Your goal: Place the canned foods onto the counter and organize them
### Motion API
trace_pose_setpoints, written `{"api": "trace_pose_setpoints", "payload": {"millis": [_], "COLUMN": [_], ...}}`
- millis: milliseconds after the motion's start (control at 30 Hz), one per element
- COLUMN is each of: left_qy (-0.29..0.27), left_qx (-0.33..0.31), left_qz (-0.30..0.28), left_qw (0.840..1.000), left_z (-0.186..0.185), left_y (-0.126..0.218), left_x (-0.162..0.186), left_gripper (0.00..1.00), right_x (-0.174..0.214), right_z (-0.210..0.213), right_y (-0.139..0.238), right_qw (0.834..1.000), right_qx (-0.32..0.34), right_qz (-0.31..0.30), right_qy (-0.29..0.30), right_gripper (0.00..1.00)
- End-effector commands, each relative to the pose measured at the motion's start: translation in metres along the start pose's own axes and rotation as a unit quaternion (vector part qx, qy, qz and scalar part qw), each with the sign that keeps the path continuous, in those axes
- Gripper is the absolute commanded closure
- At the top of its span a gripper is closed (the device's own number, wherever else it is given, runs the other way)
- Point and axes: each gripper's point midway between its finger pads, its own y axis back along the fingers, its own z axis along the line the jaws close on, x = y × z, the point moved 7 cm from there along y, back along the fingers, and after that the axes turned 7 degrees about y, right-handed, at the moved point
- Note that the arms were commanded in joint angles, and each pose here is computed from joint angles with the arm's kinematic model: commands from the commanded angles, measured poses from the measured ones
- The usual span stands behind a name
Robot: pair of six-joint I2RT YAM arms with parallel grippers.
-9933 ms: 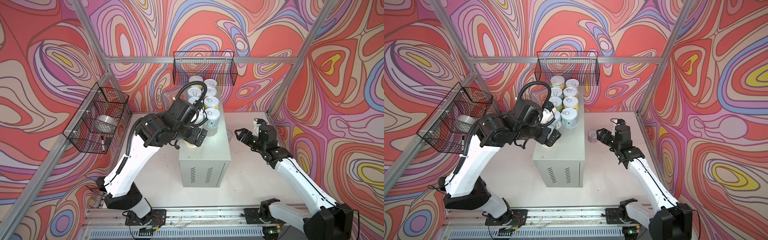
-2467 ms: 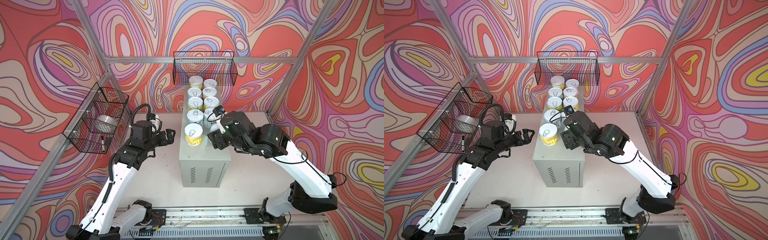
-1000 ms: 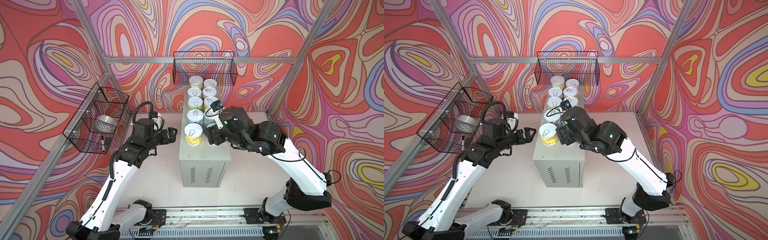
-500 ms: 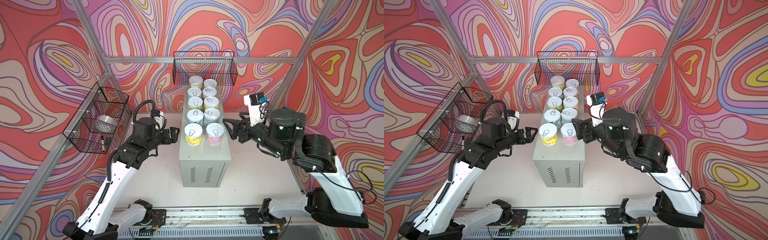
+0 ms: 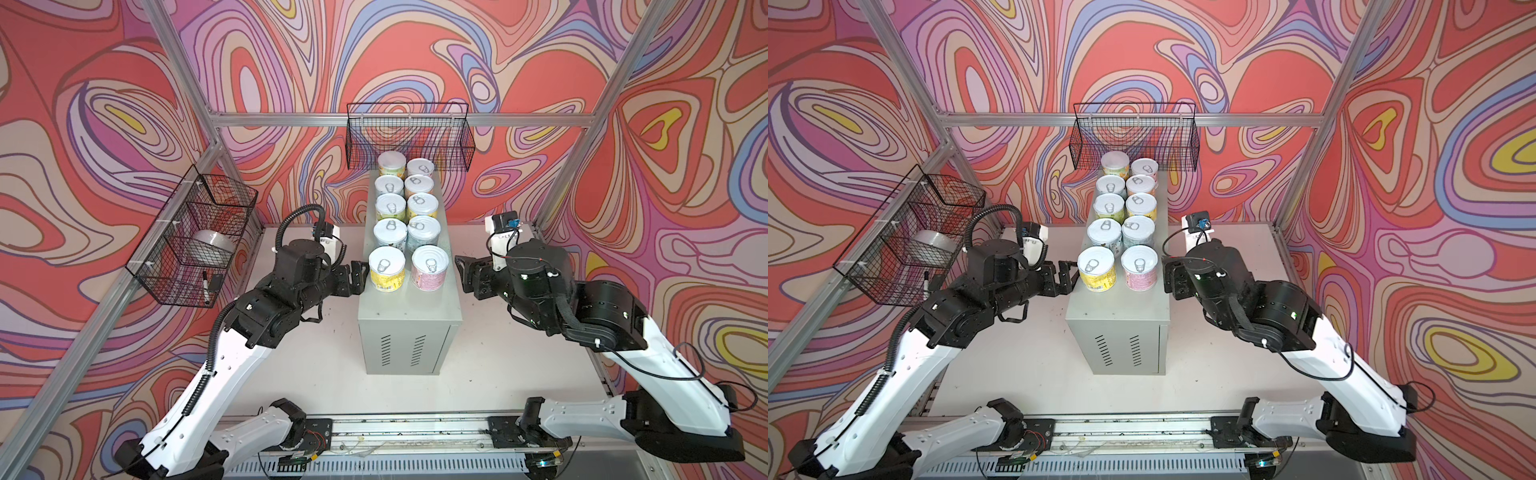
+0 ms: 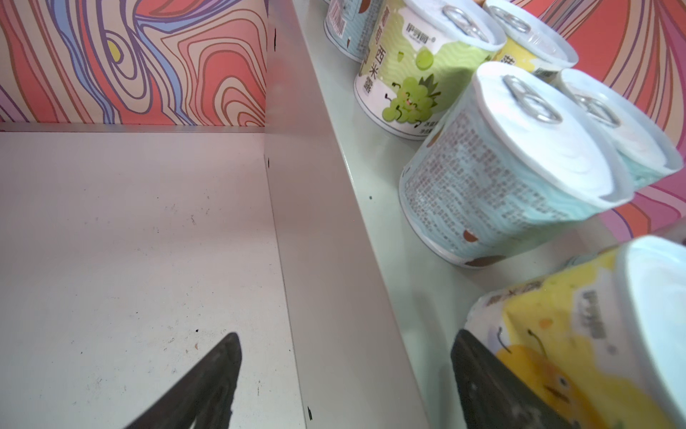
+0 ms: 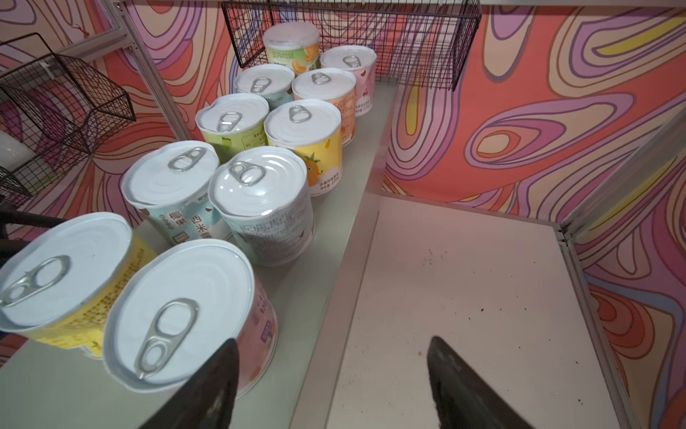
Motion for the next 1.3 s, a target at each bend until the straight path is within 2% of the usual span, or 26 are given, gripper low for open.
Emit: {"api": "trace_pose_setpoints", "payload": {"millis": [0,833,1267], "left_qy": [0.003,0.009,0.014], "left_qx": [-0.013,-0.020,-0.026], "left_qz": [0.000,0.022,0.036], "left_qw": [1.000,1.000,0.999], "left_z": [0.001,0.000,0.002], "left_y": [0.006,-0.020,-0.032], "left_x": [-0.001,0.005,0.011], "left_gripper": [0.11,0.11,0.11], "right_x": [0.006,0.013,0.014], "right_z": [-0.005,0.024,-0.008], "right_y": [0.001,-0.028,-0.006], "right_qw": [1.000,1.000,0.999], "right_qx": [0.017,-0.017,0.048], "right_qz": [0.000,0.021,-0.008], "right_qy": [-0.014,0.016,-0.002], "right_gripper": [0.18,0.18,0.18]}}
